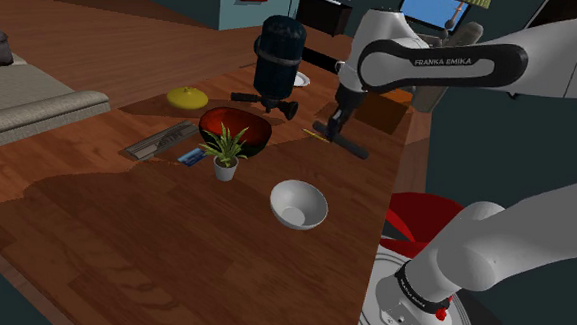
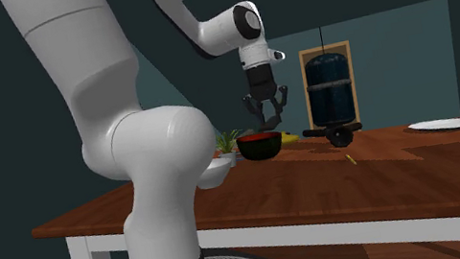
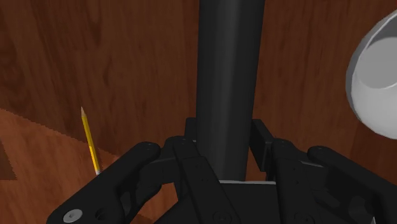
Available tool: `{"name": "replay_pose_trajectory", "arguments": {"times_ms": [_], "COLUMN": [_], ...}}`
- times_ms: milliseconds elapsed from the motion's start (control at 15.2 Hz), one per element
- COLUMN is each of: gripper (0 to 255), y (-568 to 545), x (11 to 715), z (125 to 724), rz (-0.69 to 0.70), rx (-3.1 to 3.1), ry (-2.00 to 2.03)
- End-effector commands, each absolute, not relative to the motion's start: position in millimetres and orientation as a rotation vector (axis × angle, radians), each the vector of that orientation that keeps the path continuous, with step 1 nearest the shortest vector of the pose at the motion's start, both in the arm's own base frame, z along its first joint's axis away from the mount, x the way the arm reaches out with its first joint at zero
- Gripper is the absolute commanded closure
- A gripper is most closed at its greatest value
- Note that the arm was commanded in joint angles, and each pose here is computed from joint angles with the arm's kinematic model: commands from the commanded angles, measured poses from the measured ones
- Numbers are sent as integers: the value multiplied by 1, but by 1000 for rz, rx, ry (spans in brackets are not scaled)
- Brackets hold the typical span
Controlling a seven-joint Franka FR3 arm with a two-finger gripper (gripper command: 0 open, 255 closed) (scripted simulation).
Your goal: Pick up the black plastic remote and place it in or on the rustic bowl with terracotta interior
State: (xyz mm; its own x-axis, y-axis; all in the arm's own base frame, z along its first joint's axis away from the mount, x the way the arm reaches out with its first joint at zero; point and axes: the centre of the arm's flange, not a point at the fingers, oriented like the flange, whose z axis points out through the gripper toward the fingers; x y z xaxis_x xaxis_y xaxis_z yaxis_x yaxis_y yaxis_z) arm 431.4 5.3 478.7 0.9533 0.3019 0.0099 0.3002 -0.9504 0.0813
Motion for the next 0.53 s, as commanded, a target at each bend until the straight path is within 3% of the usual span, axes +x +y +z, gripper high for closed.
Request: {"name": "replay_pose_trajectory", "arguments": {"times_ms": [0, 462], "gripper": [255, 255], "y": [6, 64], "x": [432, 504], "z": [488, 485], "rz": [34, 34], "rx": [3027, 3027], "ry": [467, 467]}}
